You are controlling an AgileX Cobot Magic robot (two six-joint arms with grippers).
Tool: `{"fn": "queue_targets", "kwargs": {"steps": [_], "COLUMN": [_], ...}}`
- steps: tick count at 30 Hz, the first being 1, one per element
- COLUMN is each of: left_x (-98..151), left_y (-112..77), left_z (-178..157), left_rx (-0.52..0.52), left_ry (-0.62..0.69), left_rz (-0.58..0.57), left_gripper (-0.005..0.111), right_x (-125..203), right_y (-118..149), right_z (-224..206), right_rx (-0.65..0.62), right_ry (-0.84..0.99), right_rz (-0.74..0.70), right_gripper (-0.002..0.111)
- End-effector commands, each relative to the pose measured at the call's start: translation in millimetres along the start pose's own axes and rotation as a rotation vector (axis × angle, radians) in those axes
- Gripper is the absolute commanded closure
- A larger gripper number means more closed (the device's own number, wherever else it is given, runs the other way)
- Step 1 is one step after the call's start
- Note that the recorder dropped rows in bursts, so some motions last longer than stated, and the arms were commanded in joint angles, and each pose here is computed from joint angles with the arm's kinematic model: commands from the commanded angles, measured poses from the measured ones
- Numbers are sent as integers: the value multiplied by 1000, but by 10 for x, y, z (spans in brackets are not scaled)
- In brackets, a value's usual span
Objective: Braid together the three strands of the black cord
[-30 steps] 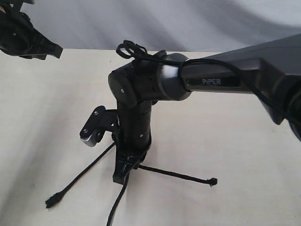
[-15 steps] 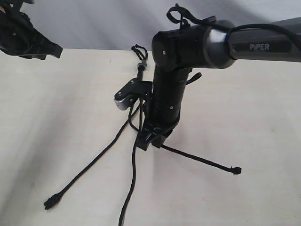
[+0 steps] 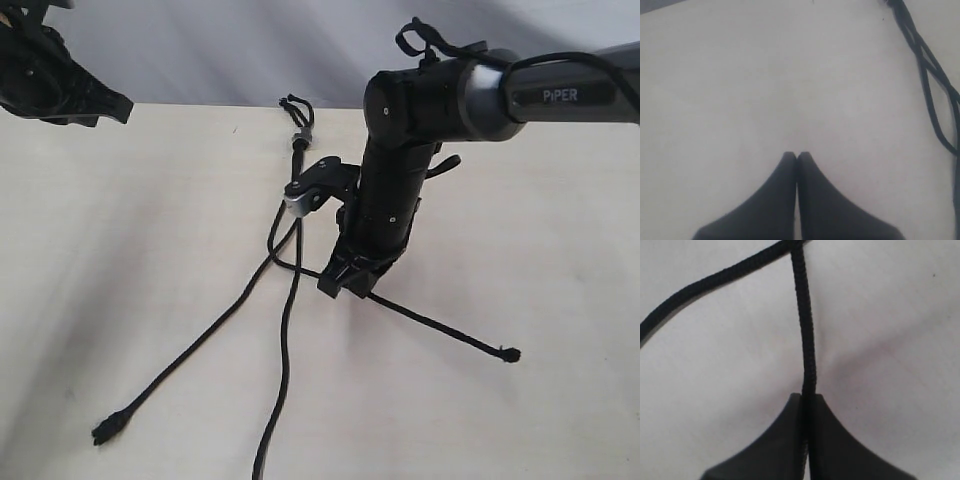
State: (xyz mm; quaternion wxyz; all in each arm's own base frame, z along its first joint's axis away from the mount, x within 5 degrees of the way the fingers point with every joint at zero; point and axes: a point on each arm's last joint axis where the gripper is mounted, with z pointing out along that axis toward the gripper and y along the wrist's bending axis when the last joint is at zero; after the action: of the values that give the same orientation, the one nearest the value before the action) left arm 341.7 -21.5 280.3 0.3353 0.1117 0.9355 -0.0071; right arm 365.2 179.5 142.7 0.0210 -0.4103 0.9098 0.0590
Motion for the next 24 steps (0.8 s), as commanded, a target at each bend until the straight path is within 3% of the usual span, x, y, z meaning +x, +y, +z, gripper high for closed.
{"fn": "queue_targets", "kwargs": {"steps": [1, 11, 13, 20, 24], "left_x": [6, 12, 12, 8, 7], "left_y": [1, -1, -1, -15, -53], "left_z": [11, 11, 11, 11, 9], "left_rx": [3, 4, 4, 20, 62], "left_ry": [-5, 1, 1, -2, 0], "left_rz": [-15, -15, -15, -39, -99], "left_gripper": [106, 106, 106, 106, 106], "right_x": [-11, -22, -8, 6, 11], "right_y": [-65, -138, -151, -184, -169], "right_z": [4, -3, 3, -12, -239], "right_rx": [46, 126, 142, 180, 204], "right_ry": [-26, -39, -29, -16, -61], "right_rz": [-5, 1, 11, 23, 24], "right_gripper": [108, 108, 104, 50, 35]}}
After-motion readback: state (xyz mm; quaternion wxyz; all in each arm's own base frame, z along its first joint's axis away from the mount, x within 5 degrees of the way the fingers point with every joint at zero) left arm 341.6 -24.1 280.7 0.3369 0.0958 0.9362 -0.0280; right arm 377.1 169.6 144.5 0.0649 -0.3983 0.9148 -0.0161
